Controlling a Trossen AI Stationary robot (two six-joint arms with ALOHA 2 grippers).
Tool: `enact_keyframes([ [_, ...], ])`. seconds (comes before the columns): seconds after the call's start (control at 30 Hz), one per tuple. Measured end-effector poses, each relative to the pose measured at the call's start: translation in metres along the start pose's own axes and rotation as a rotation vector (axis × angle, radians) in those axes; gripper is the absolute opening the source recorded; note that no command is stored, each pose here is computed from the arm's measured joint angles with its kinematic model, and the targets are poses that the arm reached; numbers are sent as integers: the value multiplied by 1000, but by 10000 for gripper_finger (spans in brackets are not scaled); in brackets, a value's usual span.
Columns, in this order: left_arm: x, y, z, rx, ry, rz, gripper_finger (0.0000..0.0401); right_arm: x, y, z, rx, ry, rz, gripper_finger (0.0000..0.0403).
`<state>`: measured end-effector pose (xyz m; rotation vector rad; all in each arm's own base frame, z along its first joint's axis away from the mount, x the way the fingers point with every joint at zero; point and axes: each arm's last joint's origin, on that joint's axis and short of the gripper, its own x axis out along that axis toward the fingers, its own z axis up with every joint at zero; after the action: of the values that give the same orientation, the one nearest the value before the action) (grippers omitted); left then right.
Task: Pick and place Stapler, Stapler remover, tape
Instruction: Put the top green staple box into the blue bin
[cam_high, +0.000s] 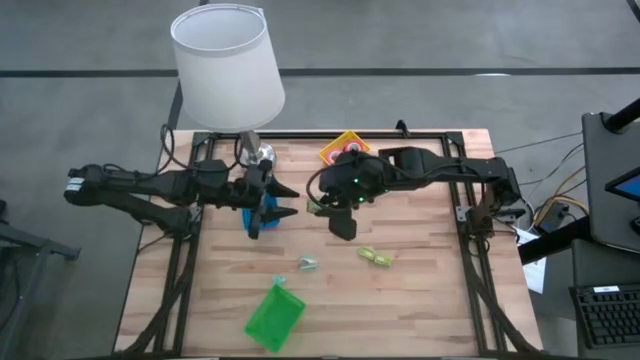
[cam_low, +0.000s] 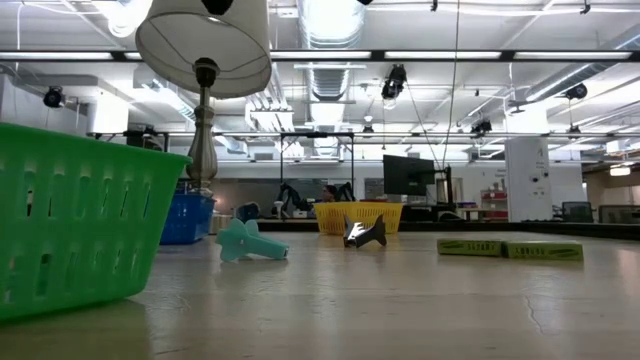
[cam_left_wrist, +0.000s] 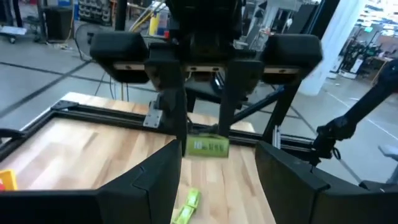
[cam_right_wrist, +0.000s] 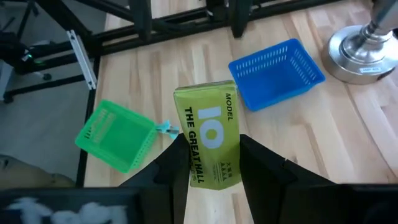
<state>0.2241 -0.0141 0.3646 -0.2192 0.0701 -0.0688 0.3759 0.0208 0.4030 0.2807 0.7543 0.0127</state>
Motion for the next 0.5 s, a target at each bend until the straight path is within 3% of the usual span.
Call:
enact_keyframes([
  [0.5, 18, 1, -11, -47, 45, 10, 209, 7, 1, -1, 21, 17, 3, 113],
])
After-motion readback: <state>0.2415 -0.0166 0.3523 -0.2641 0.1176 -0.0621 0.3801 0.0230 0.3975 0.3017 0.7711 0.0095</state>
